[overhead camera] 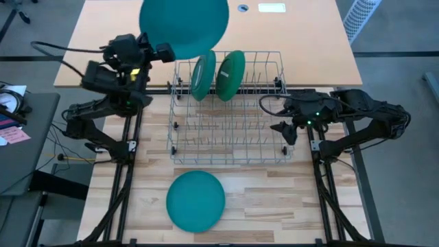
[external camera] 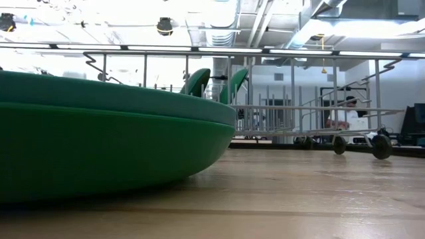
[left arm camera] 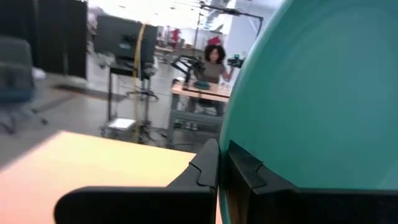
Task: Sort dishes
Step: Put the blue plate into the dish rack
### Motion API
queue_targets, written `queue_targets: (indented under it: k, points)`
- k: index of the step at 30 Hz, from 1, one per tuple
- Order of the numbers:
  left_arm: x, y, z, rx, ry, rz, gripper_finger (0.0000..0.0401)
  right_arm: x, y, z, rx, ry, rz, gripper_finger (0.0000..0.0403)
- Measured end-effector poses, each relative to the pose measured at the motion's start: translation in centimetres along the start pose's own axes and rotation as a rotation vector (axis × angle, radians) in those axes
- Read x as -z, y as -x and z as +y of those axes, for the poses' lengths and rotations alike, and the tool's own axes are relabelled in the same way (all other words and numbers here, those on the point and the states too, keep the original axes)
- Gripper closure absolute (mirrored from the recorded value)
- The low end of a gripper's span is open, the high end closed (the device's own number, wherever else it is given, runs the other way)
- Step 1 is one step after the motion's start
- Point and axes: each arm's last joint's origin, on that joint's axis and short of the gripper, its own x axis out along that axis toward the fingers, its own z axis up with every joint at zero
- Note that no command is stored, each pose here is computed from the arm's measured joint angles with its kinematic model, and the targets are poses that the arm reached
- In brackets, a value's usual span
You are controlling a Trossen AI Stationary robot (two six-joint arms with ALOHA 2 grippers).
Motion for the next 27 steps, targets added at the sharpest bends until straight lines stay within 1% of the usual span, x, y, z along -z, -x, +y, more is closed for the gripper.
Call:
queue_targets:
  k: [3, 5, 7, 9, 11, 13, 15, 16, 17, 18, 21, 23, 25, 27]
  points:
    - [-1.1, 0.8, 1.1, 0.044, 0.135, 0.009, 0.0401, 0.5, 1.4, -0.9, 0.021, 0.001, 0.019, 0.0121]
    - [-2.1, 1.3, 1.8, 0.117, 0.206, -0.032, 0.0401, 0.6, 2.6, -1.6, 0.03, 0.004, 0.007, 0.0121]
    - [-2.9, 1.7, 2.0, 0.196, 0.265, -0.082, 0.0401, 0.7, 4.0, -2.4, 0.027, 0.007, -0.038, 0.0121]
    - [-3.4, 1.8, 1.9, 0.244, 0.286, -0.101, 0.0401, 0.7, 5.4, -3.2, 0.03, 0.01, -0.095, 0.0121]
    - [-3.2, 1.9, 1.1, 0.333, 0.277, -0.119, 0.0401, 0.6, 6.9, -4.0, 0.042, 0.007, -0.158, 0.0121]
    - [-2.8, 1.7, 0.2, 0.487, 0.321, -0.127, 0.0401, 0.5, 8.2, -4.7, 0.064, -0.004, -0.207, 0.0121]
    - [-2.0, 1.0, -0.8, 0.635, 0.382, -0.077, 0.0401, 0.5, 9.4, -5.3, 0.083, -0.032, -0.266, 0.0121]
    - [-1.6, 0.5, -1.3, 0.688, 0.407, -0.047, 0.0401, 0.4, 10.0, -5.5, 0.093, -0.046, -0.295, 0.0121]
    - [-1.2, 0.0, -1.8, 0.722, 0.425, -0.021, 0.0401, 0.3, 10.5, -5.7, 0.102, -0.058, -0.324, 0.0121]
    - [-0.9, -0.6, -2.3, 0.73, 0.432, -0.007, 0.0401, 0.2, 11.0, -5.9, 0.109, -0.069, -0.356, 0.0121]
    - [0.0, -2.2, -3.9, 0.769, 0.418, -0.013, 0.0401, 0.1, 12.5, -6.2, 0.113, -0.104, -0.458, 0.0121]
    - [0.3, -3.5, -5.0, 0.821, 0.449, -0.007, 0.0401, -0.2, 13.4, -6.2, 0.104, -0.122, -0.529, 0.0121]
    - [0.4, -4.9, -6.0, 0.912, 0.479, 0.002, 0.0401, -0.6, 14.3, -6.2, 0.082, -0.148, -0.624, 0.0121]
    - [0.5, -6.1, -7.0, 1.045, 0.499, 0.013, 0.0401, -0.9, 15.3, -6.2, 0.056, -0.166, -0.717, 0.0121]
